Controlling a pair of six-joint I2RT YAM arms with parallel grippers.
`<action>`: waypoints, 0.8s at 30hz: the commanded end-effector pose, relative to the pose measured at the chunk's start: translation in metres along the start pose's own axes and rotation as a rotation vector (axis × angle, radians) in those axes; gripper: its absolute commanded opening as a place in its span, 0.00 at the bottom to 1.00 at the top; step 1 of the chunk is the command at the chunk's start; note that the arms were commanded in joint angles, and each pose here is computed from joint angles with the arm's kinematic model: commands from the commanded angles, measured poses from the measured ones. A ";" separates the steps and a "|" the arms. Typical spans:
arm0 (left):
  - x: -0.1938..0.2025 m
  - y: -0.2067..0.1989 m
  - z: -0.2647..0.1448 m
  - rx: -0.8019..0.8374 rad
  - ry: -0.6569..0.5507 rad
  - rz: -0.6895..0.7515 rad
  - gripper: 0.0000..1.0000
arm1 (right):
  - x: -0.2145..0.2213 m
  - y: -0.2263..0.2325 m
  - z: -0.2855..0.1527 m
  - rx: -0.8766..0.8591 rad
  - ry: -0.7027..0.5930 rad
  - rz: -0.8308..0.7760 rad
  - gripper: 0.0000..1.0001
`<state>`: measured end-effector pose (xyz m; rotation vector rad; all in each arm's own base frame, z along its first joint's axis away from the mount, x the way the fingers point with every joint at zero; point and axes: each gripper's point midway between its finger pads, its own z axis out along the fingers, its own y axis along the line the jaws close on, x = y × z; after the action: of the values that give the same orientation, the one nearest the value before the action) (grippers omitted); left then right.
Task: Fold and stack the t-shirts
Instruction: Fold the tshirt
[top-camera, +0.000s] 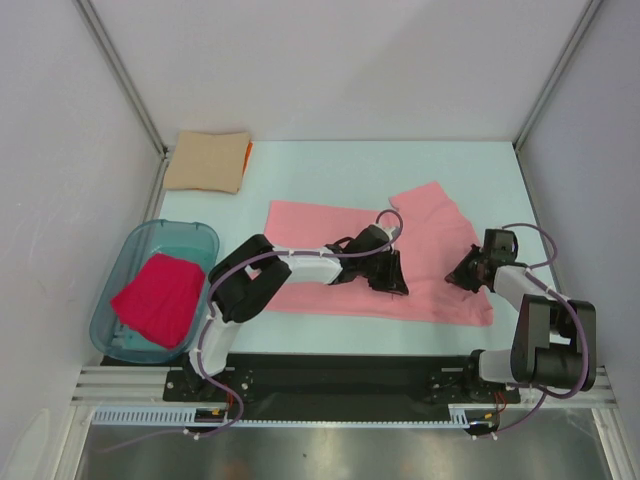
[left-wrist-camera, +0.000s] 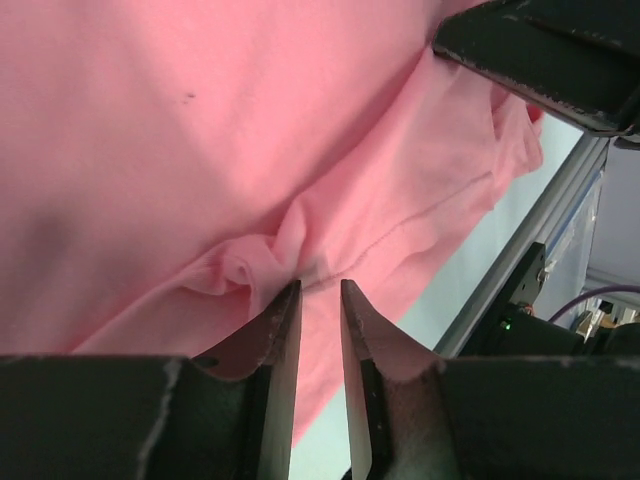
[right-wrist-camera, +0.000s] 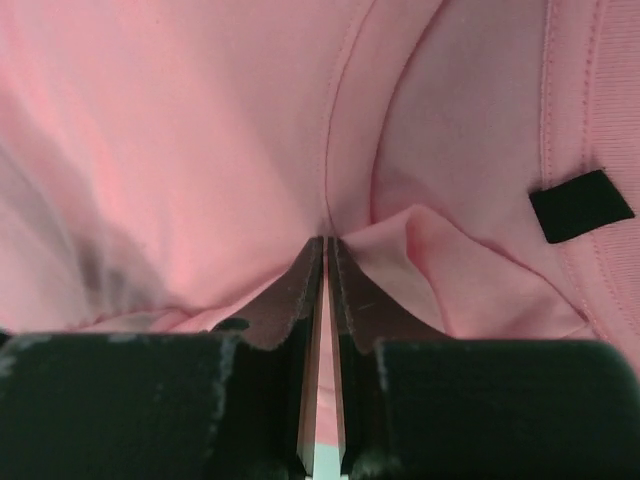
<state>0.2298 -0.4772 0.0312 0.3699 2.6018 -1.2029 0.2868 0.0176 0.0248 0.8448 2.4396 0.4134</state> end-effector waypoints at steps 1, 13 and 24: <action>-0.005 0.010 -0.003 -0.003 -0.022 -0.003 0.27 | -0.007 -0.009 0.009 0.005 -0.034 0.011 0.11; -0.021 -0.025 -0.016 0.130 -0.077 0.017 0.32 | -0.014 -0.001 0.002 -0.017 -0.049 -0.015 0.15; -0.048 -0.025 -0.047 0.105 -0.181 0.089 0.33 | -0.043 0.019 -0.005 -0.065 -0.123 -0.016 0.26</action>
<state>0.2438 -0.4708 0.0412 0.3243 2.5141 -1.3022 0.2935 0.0095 0.0241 0.8479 2.4032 0.4172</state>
